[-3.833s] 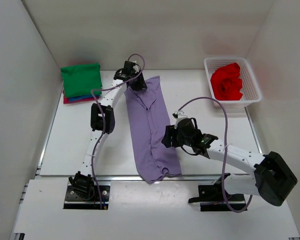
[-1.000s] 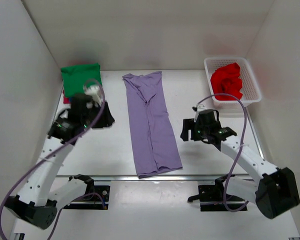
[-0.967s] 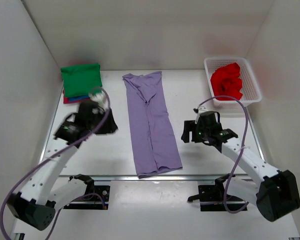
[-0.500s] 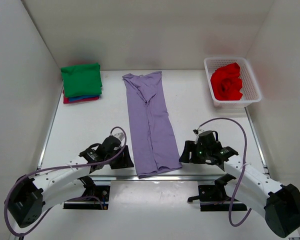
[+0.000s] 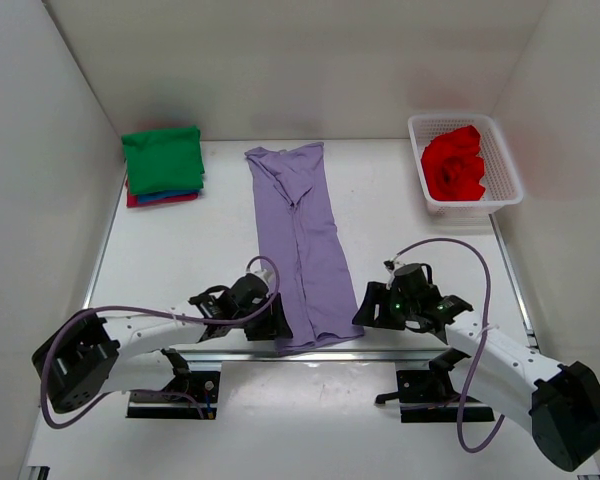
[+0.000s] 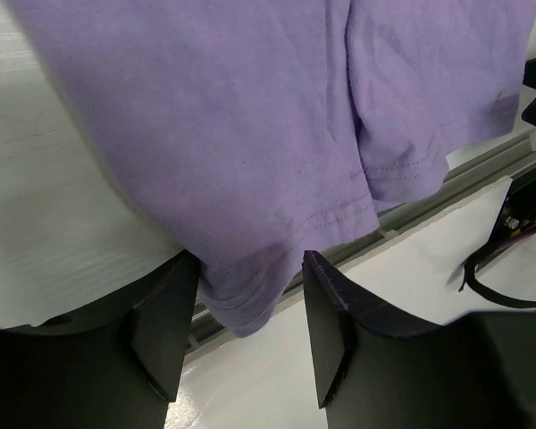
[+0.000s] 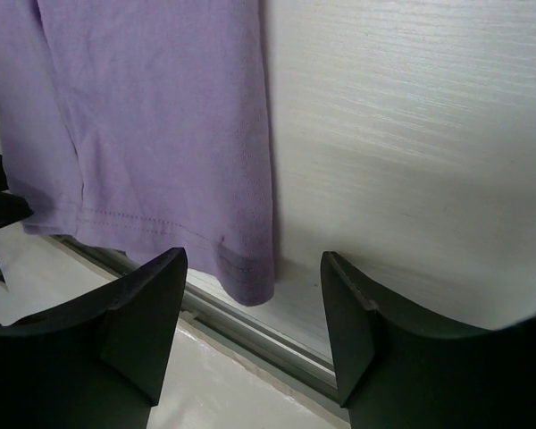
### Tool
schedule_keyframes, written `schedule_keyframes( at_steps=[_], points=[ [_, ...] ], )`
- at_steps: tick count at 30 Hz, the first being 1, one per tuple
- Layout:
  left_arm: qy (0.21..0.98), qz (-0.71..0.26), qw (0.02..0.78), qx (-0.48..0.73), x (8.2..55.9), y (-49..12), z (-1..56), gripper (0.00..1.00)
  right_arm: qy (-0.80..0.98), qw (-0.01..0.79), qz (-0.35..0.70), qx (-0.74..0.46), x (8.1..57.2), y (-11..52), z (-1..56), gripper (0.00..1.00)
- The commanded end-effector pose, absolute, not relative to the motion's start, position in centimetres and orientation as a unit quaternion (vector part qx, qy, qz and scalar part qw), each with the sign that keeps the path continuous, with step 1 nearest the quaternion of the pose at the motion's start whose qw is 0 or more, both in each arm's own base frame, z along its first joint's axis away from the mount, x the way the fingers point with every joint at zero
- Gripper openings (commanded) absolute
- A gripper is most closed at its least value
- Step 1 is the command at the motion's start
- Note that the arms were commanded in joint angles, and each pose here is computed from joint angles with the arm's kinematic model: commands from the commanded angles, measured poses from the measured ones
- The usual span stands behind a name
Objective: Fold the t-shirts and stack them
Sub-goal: Grab the bottom of the folded rectangular tshirt with both arms
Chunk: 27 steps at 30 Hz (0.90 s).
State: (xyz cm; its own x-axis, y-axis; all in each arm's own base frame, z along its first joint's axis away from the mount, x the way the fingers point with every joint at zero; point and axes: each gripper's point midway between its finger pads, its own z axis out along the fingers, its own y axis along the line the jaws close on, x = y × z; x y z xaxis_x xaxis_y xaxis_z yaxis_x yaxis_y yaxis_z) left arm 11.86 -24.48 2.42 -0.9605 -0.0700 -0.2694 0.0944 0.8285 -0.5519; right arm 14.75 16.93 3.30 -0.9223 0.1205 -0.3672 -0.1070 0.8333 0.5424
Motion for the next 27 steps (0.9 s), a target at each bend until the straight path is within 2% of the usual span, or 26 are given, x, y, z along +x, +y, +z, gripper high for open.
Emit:
schedule_keyframes(
  at_steps=[1,12,14,15,17,18,19,20,27],
  points=[
    [0.958,-0.263,0.116,-0.005,10.7,-23.3,1.4,0.62,0.940,0.179,0.290,0.006,14.0,17.1,2.7,0.59],
    [0.961,-0.265,0.084,0.008,8.1,-24.1,1.0,0.56,0.941,0.151,0.304,-0.002,12.1,17.9,2.1,0.47],
    [0.962,-0.261,0.080,0.004,8.0,-23.8,0.4,0.52,0.942,0.143,0.305,-0.007,12.0,17.9,1.7,0.37],
    [0.963,-0.257,0.084,0.004,8.1,-23.7,0.3,0.49,0.940,0.147,0.308,-0.012,12.0,17.9,1.8,0.34],
    [0.963,-0.256,0.086,0.006,8.2,-23.7,0.4,0.35,0.940,0.139,0.310,-0.023,11.7,18.3,1.8,0.13],
    [0.964,-0.254,0.083,0.004,8.1,-23.6,0.4,0.17,0.939,0.141,0.311,-0.025,11.8,18.3,2.0,0.08],
    [0.962,-0.259,0.083,0.005,8.1,-23.8,0.6,0.06,0.941,0.136,0.308,-0.028,11.6,18.3,1.9,0.00],
    [0.963,-0.254,0.085,0.002,8.1,-23.4,0.6,0.00,0.940,0.139,0.308,-0.035,11.6,18.5,2.2,0.00],
    [0.968,-0.232,0.093,0.006,7.7,-21.6,2.0,0.00,0.933,0.120,0.334,-0.063,10.2,20.1,4.2,0.00]
  ],
)
